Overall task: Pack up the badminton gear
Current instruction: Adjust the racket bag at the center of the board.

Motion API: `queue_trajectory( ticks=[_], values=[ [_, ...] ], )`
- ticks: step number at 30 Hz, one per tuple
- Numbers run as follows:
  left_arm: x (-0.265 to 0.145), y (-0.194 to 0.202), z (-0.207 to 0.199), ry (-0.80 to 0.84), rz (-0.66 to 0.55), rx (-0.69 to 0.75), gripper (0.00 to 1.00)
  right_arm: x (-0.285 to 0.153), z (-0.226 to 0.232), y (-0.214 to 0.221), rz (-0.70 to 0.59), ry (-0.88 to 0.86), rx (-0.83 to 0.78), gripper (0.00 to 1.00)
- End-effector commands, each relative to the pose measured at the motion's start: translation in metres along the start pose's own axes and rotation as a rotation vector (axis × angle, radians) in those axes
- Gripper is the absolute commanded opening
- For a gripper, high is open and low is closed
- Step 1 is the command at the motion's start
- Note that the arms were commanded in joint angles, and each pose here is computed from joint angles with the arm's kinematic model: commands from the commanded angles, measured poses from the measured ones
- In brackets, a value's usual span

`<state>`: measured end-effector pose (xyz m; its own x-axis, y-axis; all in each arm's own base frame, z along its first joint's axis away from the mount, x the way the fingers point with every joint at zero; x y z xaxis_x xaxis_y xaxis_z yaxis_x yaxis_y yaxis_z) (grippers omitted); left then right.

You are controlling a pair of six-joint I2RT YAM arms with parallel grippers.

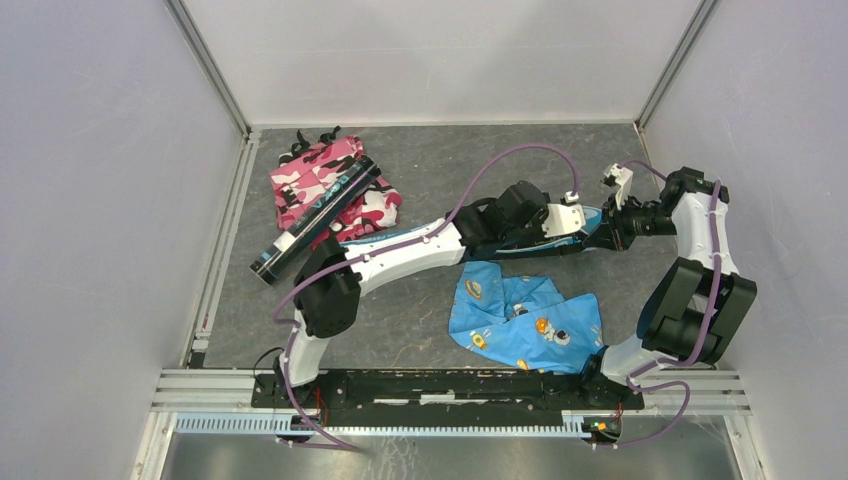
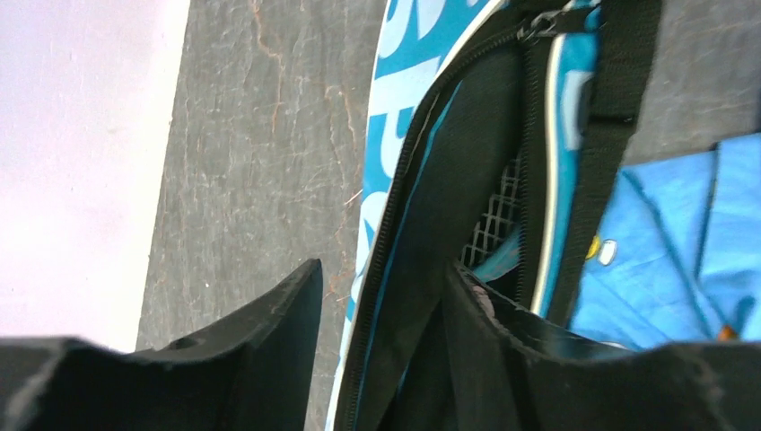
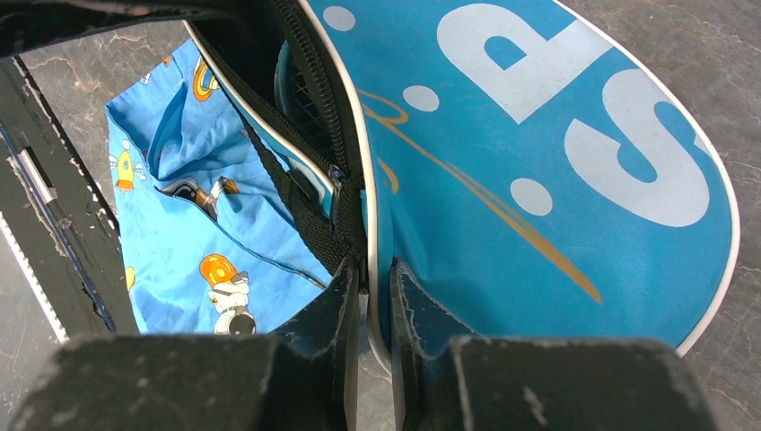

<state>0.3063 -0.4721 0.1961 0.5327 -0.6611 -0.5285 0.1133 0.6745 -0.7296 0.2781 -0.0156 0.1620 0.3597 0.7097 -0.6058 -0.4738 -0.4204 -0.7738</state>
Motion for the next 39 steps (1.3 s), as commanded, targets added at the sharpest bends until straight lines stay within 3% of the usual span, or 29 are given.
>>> queue_trajectory(
  ticks=[1, 8, 11, 14, 15, 17, 18, 23, 28, 30, 39],
  values=[
    [-0.013, -0.005, 0.031, -0.064, -0.029, 0.093, 0.62, -0.013, 0.004, -0.024, -0.039, 0.022, -0.134, 0.06],
    [-0.009, 0.008, 0.041, -0.065, -0.025, 0.096, 0.71, -0.012, 0.003, -0.023, -0.04, 0.016, -0.114, 0.06],
    [-0.008, 0.013, 0.035, 0.016, -0.021, 0.094, 0.67, -0.012, 0.001, -0.025, -0.043, 0.015, -0.109, 0.06],
    [-0.012, 0.016, 0.016, 0.171, -0.025, 0.086, 0.48, -0.013, -0.001, -0.03, -0.051, 0.017, -0.106, 0.08],
    [-0.014, 0.016, 0.011, 0.208, -0.029, 0.083, 0.38, -0.014, -0.003, -0.033, -0.058, 0.019, -0.104, 0.1],
    [-0.018, 0.014, 0.004, 0.255, -0.039, 0.072, 0.07, -0.015, -0.006, -0.039, -0.069, 0.021, -0.095, 0.14],
    [-0.018, 0.014, 0.003, 0.26, -0.037, 0.06, 0.02, -0.015, -0.008, -0.042, -0.076, 0.022, -0.089, 0.16],
    [-0.025, 0.006, 0.018, 0.204, -0.043, -0.029, 0.02, -0.018, -0.015, -0.052, -0.085, 0.03, -0.087, 0.29],
    [-0.032, -0.004, 0.04, 0.166, -0.07, -0.152, 0.02, -0.021, -0.015, -0.058, -0.068, 0.047, -0.114, 0.56],
    [-0.034, -0.007, 0.045, 0.174, -0.082, -0.188, 0.02, -0.023, -0.016, -0.06, -0.055, 0.056, -0.126, 0.62],
    [-0.037, -0.015, 0.05, 0.236, -0.102, -0.279, 0.02, -0.018, -0.007, -0.062, 0.002, 0.052, -0.197, 0.72]
  ],
)
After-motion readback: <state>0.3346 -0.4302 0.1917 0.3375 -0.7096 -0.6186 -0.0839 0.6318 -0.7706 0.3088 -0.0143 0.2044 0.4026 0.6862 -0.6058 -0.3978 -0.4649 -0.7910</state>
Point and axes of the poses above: each gripper's point midway between its finger pads, its own x axis out along the fingers, its own z axis along the line the jaws close on, y = z × x, the point moved 2 cm from there along -x, back along the fingers, and after that the axes turned 6 degrees about -x, right-handed, at the moved point
